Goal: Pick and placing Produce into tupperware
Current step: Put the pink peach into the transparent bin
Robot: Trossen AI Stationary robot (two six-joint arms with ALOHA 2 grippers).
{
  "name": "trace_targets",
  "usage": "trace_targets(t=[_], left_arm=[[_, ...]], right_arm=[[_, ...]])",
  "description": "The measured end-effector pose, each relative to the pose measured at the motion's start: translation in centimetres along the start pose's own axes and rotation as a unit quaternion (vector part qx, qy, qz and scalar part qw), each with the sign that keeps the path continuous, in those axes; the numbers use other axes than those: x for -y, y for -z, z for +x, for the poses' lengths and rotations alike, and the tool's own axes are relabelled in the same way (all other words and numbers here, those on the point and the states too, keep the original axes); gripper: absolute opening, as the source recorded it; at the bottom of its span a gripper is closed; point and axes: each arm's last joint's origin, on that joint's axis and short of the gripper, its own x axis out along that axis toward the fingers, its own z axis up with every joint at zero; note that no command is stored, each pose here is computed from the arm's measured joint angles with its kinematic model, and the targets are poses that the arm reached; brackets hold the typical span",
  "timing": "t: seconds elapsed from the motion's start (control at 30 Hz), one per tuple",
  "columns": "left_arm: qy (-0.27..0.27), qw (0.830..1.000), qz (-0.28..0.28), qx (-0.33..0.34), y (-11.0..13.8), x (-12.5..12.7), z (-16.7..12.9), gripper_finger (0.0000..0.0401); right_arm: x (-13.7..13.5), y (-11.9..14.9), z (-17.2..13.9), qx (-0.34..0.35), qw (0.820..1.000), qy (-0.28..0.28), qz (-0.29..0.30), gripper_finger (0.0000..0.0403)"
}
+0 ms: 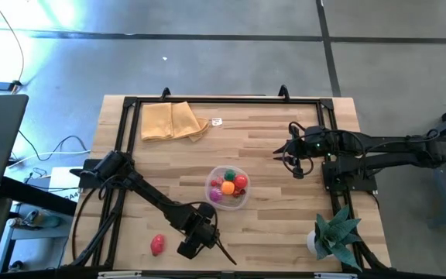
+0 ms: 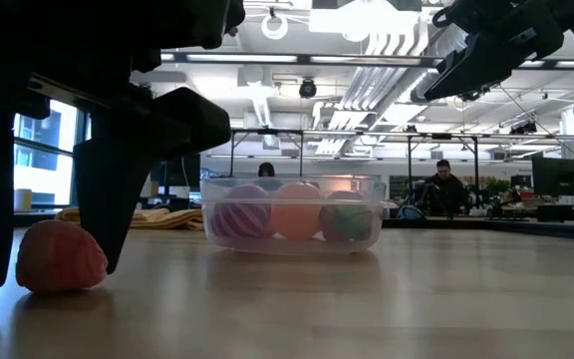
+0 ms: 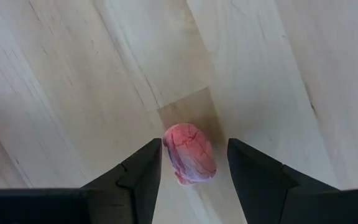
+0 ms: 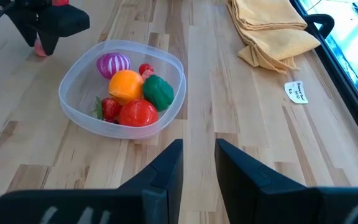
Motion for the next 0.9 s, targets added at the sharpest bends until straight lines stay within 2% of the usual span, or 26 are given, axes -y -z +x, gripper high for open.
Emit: trace_targets(t=[0.17,0.57,0.9], left_arm=[[0.0,1.0,0.0,0.0,0.0,0.0,0.0,0.0167],[-0.003,1.0,-0.013,0.001,-0.02,-0.02,-0.01,0.0081],[-0.004,1.0,-0.013,0.001,-0.01,-0.02,-0.01,0.0088]], right_arm=[[0.01,0.0,0.0,0.0,1.0,0.0,0.0,0.0083],[0.0,0.0,0.0,0.0,1.0,0.0,0.0,0.0083],[0.01,0.0,0.01,0.0,1.0,0.0,0.0,0.0083]])
